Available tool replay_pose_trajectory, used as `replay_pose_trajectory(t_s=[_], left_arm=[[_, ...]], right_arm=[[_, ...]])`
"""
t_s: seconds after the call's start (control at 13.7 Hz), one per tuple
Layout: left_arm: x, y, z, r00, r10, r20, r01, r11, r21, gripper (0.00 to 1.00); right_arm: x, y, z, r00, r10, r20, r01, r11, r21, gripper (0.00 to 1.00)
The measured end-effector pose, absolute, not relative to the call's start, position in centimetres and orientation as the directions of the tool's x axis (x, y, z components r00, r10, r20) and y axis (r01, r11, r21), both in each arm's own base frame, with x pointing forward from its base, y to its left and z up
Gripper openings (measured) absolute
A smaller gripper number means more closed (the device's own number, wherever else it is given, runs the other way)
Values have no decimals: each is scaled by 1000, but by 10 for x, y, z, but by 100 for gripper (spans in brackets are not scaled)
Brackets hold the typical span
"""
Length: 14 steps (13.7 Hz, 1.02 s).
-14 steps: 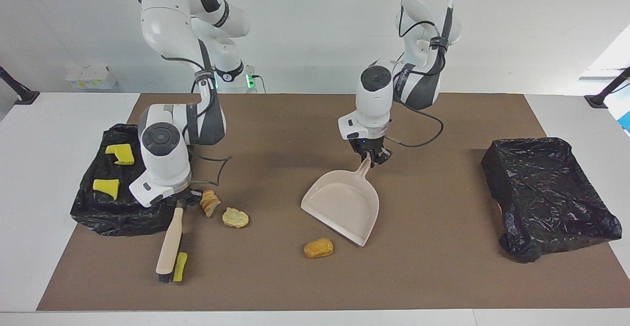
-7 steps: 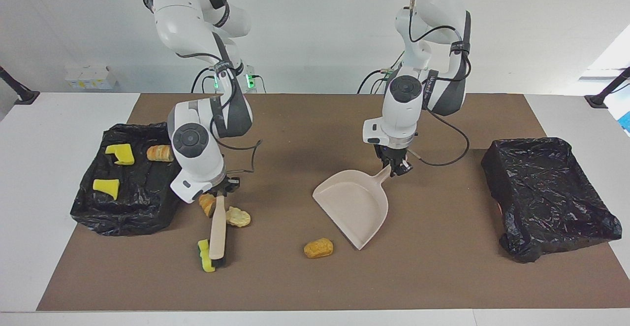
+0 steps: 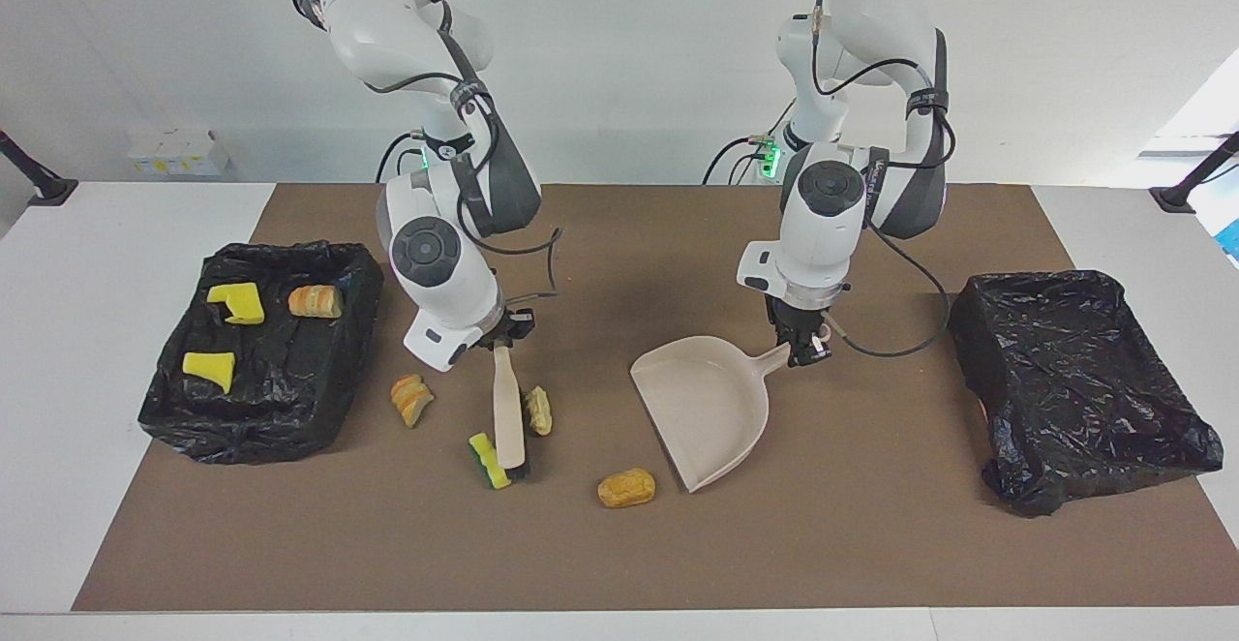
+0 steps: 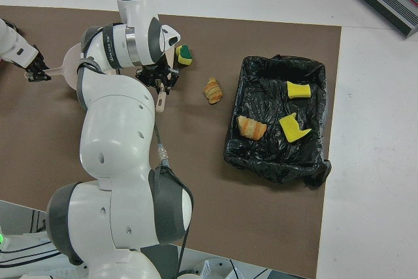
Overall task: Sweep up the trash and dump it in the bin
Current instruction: 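Sweep chunks with the right gripper while the left gripper moves the dustpan, then hold the dustpan with the left gripper while the right gripper sweeps chunks in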
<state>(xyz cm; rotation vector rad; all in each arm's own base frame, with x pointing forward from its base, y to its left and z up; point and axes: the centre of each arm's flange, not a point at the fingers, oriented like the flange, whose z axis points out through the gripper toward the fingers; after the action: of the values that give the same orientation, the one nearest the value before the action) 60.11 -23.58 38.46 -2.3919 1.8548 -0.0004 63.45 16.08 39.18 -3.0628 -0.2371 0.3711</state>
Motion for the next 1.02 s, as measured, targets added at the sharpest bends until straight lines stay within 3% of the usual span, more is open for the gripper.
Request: replay_pose_trajectory(t_s=[0.22,0.36,1.02], left_arm=[[628,-215,389,244,-966,-80,-967,-236,-100,31],[637,-203,384,242,-967,-85,-968,-234,-96,31],[672,-238,364,198,-974,-113,-980,-195,-39,31]], right_arm=[[626,121,435,965,101,-241,95,-995,-39,26],[620,97,439,961,64,-268,60,-998,-21,26],[562,30,364,971,13,-240,60,-980,188,26]])
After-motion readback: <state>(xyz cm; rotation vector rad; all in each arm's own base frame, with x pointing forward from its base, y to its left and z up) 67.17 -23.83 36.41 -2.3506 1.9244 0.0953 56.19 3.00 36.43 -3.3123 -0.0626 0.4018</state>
